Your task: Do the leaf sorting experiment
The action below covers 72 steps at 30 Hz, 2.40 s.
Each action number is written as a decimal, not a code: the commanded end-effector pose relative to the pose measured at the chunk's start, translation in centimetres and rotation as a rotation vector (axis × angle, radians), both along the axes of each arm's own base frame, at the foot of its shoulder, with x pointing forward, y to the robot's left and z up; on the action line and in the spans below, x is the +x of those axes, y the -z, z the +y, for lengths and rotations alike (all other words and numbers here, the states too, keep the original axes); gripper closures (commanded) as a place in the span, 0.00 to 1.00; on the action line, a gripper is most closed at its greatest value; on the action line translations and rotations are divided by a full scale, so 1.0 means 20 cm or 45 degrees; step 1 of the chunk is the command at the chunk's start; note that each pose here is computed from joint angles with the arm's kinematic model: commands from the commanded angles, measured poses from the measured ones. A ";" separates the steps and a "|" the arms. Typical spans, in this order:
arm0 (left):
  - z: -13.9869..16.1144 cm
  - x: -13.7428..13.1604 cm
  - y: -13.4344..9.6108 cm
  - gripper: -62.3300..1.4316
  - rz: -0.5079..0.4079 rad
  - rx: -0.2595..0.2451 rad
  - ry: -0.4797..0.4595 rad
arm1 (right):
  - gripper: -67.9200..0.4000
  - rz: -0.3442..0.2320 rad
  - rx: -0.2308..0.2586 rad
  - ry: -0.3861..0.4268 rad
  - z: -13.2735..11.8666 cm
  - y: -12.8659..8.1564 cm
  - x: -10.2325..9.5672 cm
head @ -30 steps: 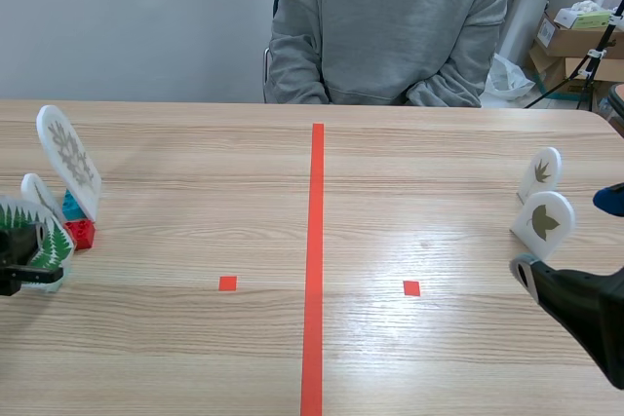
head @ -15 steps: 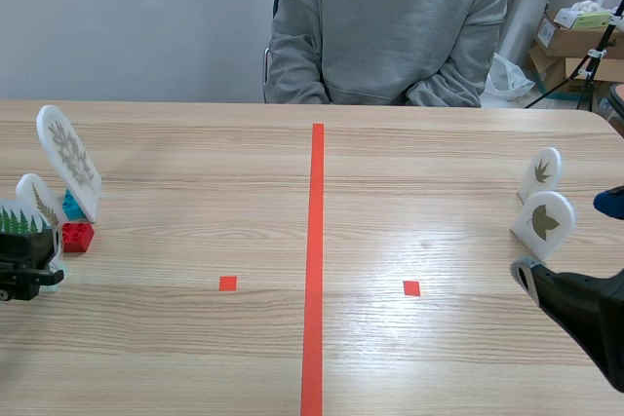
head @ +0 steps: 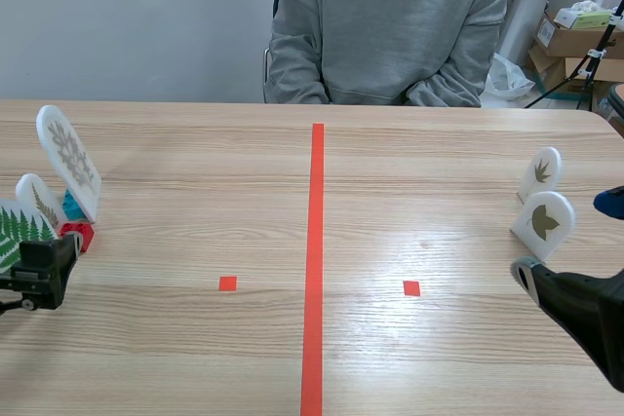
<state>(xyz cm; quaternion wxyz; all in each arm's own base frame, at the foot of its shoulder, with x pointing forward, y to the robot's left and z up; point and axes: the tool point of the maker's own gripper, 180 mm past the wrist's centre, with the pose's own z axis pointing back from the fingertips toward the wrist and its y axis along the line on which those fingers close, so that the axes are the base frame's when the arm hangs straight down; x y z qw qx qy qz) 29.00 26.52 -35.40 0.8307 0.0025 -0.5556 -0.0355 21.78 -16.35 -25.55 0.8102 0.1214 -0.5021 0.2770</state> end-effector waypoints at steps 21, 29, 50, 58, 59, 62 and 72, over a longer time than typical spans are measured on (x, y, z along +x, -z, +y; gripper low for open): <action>-0.46 -0.53 -0.55 0.00 -0.147 -0.091 0.475 | 0.00 -0.022 0.015 -0.010 0.01 -0.02 0.01; -0.77 -0.49 -0.64 0.00 -0.156 -0.149 0.622 | 0.00 -0.023 0.016 -0.010 0.01 -0.02 0.01; -0.90 -0.51 -0.53 0.00 -0.047 -0.164 0.640 | 0.00 -0.019 0.014 -0.010 0.01 -0.02 0.01; -0.90 -0.49 -0.54 0.00 -0.061 -0.161 0.641 | 0.00 -0.018 0.013 -0.010 0.01 -0.02 0.01; -0.90 -0.49 -0.55 0.00 -0.064 -0.160 0.641 | 0.00 -0.018 0.013 -0.010 0.01 -0.02 0.01; -0.90 -0.49 -0.55 0.00 -0.070 -0.158 0.641 | 0.00 -0.019 0.014 -0.010 0.01 -0.02 0.01; -0.90 -0.48 -0.55 0.00 -0.071 -0.158 0.641 | 0.00 -0.018 0.013 -0.010 0.01 -0.02 0.01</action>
